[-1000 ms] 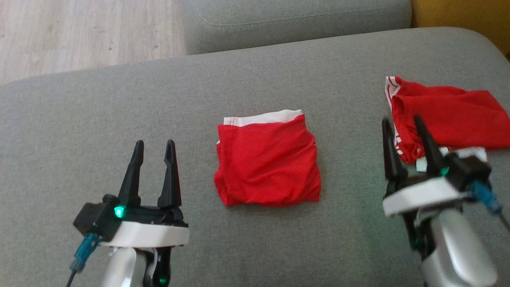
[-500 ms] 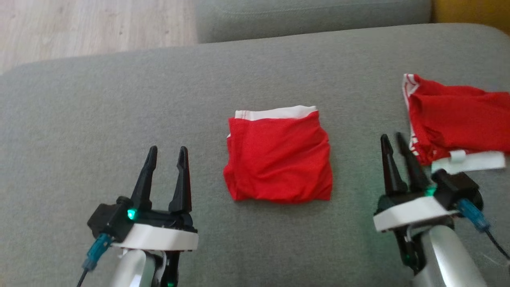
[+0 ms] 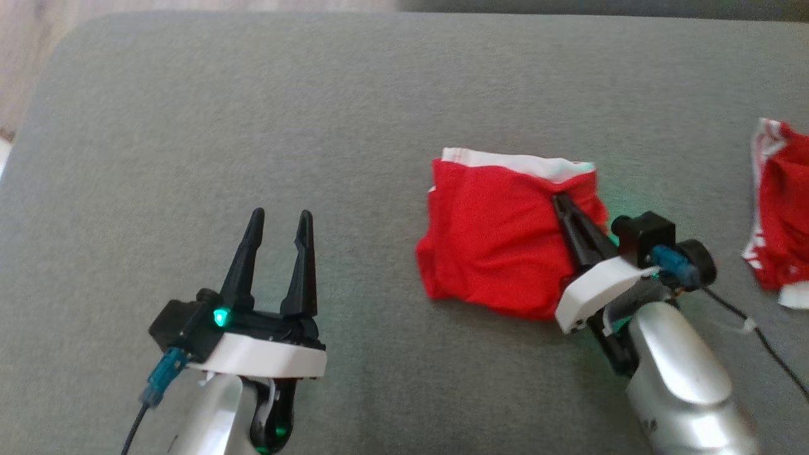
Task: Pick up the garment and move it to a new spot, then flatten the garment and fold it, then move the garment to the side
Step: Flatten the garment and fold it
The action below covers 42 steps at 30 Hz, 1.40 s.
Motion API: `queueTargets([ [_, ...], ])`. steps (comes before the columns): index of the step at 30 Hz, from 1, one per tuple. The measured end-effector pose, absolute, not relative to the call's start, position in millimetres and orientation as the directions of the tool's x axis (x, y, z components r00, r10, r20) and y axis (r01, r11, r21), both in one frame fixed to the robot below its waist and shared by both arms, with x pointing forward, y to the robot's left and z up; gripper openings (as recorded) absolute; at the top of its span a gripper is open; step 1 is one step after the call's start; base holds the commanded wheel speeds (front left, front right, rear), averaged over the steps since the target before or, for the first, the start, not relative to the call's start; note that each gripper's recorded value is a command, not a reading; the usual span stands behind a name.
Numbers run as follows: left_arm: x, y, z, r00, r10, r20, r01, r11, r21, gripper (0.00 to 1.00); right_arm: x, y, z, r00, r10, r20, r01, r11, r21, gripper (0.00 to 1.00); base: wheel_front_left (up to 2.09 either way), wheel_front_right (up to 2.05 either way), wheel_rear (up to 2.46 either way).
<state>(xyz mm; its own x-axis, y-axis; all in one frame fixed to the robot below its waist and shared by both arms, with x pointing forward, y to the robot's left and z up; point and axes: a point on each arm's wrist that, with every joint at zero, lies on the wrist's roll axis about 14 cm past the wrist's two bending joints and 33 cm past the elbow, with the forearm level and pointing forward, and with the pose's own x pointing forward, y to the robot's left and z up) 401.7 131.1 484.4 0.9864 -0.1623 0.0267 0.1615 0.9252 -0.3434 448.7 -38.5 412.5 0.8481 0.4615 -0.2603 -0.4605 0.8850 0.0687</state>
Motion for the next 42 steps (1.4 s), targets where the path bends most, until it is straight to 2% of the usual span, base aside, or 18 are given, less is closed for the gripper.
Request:
queueTargets([
  [8, 399.0, 150.2, 475.8, 0.994, -0.111, -0.006, 0.103, 0.938, -0.33, 1.0, 474.2, -36.5, 373.7, 0.811, 0.443, -0.383, -0.464, 0.885, 0.041, 0.0, 0.0, 0.0, 0.0],
  [15, 399.4, 153.4, 480.3, 0.995, -0.103, 0.006, 0.099, 0.94, -0.326, 1.0, 479.8, -30.1, 381.9, 0.819, 0.46, -0.342, -0.48, 0.877, 0.03, 0.0, 0.0, 0.0, 0.0],
  [19, 399.3, 150.6, 485.5, 0.994, -0.111, 0.021, 0.112, 0.939, -0.326, 1.0, 475.1, -15.0, 396.7, 0.809, 0.509, -0.295, -0.528, 0.849, 0.018, 0.0, 0.0, 0.0, 0.0],
  [25, 397.7, 150.5, 489.2, 0.993, -0.111, 0.031, 0.115, 0.938, -0.329, 1.0, 453.9, 32.2, 412.7, 0.731, 0.639, -0.239, -0.645, 0.762, 0.063, 0.0, 0.0, 0.0, 0.0],
  [27, 396.8, 151.9, 489.2, 0.994, -0.105, 0.03, 0.109, 0.936, -0.334, 1.0, 437.1, 40.4, 391.4, 0.672, 0.66, -0.336, -0.682, 0.728, 0.068, 0.0, 0.0, 0.0, 0.0],
  [30, 396.1, 153.4, 490.0, 0.994, -0.101, 0.032, 0.106, 0.937, -0.333, 1.0, 426.2, 44.3, 380.5, 0.635, 0.668, -0.388, -0.697, 0.712, 0.086, 0.0, 0.0, 0.0, 0.0],
  [35, 399.1, 154.5, 492.5, 0.994, -0.096, 0.042, 0.105, 0.936, -0.336, 1.0, 427.8, 39.1, 390.0, 0.663, 0.664, -0.345, -0.676, 0.73, 0.105, 0.0, 0.0, 0.0, 0.0],
  [42, 405.9, 141.5, 500.9, 0.989, -0.131, 0.074, 0.149, 0.929, -0.34, 1.0, 456.9, -6.9, 429.9, 0.807, 0.552, -0.211, -0.546, 0.833, 0.091, 0.0, 0.0, 0.0, 0.0],
])
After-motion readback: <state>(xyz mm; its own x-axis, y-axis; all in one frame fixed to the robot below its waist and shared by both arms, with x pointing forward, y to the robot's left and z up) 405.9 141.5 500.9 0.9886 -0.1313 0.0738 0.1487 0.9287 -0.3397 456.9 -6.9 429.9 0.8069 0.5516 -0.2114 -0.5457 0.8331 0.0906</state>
